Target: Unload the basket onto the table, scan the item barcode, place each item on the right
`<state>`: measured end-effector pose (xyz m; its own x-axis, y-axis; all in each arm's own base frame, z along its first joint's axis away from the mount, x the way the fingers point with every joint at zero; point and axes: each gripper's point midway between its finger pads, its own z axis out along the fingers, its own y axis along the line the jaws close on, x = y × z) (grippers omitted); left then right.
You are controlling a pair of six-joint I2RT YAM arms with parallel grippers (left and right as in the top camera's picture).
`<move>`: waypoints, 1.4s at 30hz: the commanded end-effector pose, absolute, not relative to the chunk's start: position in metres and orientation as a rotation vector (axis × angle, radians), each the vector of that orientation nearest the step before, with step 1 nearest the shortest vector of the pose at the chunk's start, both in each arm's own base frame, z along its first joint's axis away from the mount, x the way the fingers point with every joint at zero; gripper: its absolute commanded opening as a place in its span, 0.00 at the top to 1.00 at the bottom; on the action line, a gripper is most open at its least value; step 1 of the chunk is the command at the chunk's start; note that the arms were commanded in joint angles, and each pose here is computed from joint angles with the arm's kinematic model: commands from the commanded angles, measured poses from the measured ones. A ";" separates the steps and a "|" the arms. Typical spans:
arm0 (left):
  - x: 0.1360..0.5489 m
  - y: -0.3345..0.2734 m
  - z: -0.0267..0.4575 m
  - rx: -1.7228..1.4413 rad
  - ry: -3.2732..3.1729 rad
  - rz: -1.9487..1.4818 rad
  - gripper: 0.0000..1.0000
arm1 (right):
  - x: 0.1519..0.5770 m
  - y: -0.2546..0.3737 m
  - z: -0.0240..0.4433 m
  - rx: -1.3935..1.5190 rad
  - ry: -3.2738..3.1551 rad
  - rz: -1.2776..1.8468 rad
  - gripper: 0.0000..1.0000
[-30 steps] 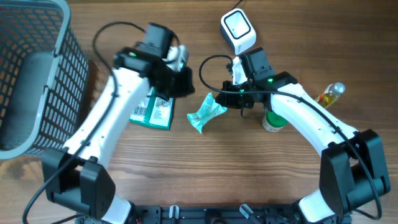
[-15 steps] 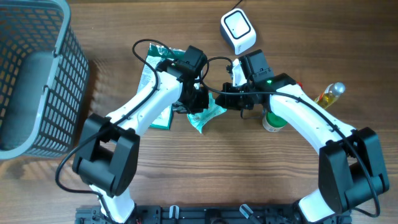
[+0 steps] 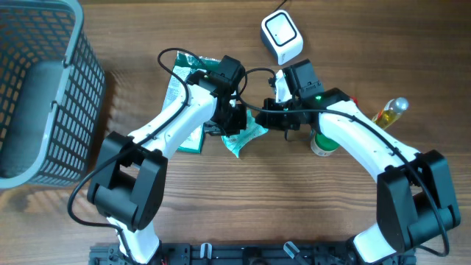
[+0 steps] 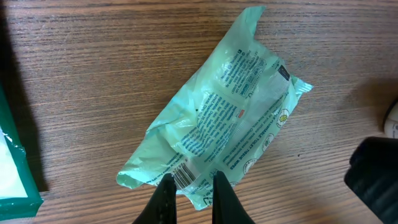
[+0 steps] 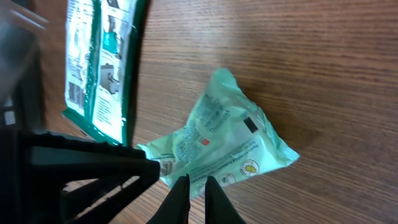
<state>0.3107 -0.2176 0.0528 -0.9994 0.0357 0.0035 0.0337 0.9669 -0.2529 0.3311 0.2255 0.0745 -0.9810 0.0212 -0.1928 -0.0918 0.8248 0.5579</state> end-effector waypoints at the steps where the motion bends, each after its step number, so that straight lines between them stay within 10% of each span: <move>1: 0.308 -0.214 0.043 -0.037 -3.097 0.362 0.94 | 0.331 0.221 0.065 -0.033 2.835 0.842 0.93; 42: 0.299 -0.221 0.025 -0.079 -3.020 0.434 0.96 | 0.309 0.202 -0.044 0.369 3.033 0.624 0.96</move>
<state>0.3029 -0.2260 0.0332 -0.9966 0.0555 0.0613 0.0349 0.9545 -0.2963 0.3260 0.2243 0.0029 -0.9804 0.1938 -0.0354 0.1469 0.8387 0.5245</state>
